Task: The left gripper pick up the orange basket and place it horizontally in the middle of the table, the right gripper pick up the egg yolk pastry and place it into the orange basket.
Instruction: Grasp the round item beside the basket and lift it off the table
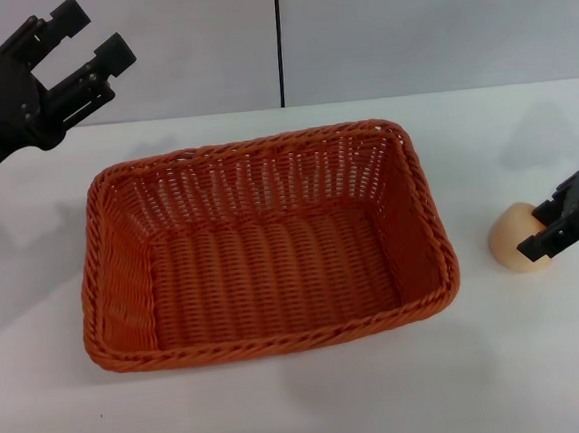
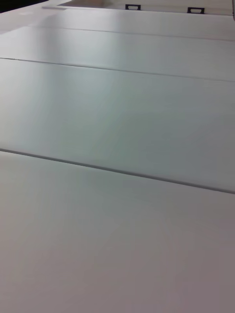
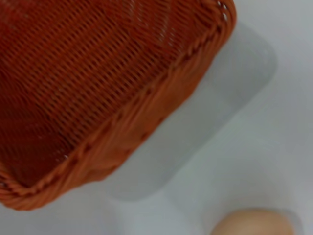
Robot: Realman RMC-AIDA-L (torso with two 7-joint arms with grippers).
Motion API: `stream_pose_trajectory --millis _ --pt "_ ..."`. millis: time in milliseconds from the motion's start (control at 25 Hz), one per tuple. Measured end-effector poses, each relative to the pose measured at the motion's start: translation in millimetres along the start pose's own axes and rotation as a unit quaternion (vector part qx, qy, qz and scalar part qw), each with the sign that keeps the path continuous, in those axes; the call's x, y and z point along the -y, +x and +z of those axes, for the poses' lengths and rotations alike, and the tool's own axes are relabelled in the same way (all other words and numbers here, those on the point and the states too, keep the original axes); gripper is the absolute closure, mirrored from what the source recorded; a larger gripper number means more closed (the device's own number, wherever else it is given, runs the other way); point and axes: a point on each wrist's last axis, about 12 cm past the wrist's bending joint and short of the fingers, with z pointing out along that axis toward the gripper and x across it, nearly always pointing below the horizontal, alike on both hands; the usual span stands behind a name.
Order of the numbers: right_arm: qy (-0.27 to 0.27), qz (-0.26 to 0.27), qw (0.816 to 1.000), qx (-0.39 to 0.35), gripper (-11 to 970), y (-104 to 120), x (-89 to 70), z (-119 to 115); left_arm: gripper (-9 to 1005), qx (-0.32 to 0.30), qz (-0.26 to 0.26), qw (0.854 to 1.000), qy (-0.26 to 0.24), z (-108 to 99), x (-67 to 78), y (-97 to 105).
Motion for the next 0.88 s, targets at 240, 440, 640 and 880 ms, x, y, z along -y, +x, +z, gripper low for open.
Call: stream_pose_trajectory --millis 240,440,640,880 --pt "0.013 0.003 1.0 -0.006 353 -0.3 2.2 3.2 192 0.0 -0.001 1.0 0.0 -0.7 0.4 0.4" --pt "0.02 0.01 1.0 -0.004 358 -1.3 3.5 3.6 193 0.0 -0.005 1.0 -0.001 -1.1 0.8 1.9" --pt "0.026 0.013 1.0 -0.004 363 -0.6 5.7 7.8 193 0.0 -0.007 1.0 0.0 -1.3 0.8 2.2" --pt "0.034 0.017 0.999 -0.005 368 0.4 8.5 12.1 193 -0.002 -0.007 1.0 0.001 -1.3 1.1 2.8"
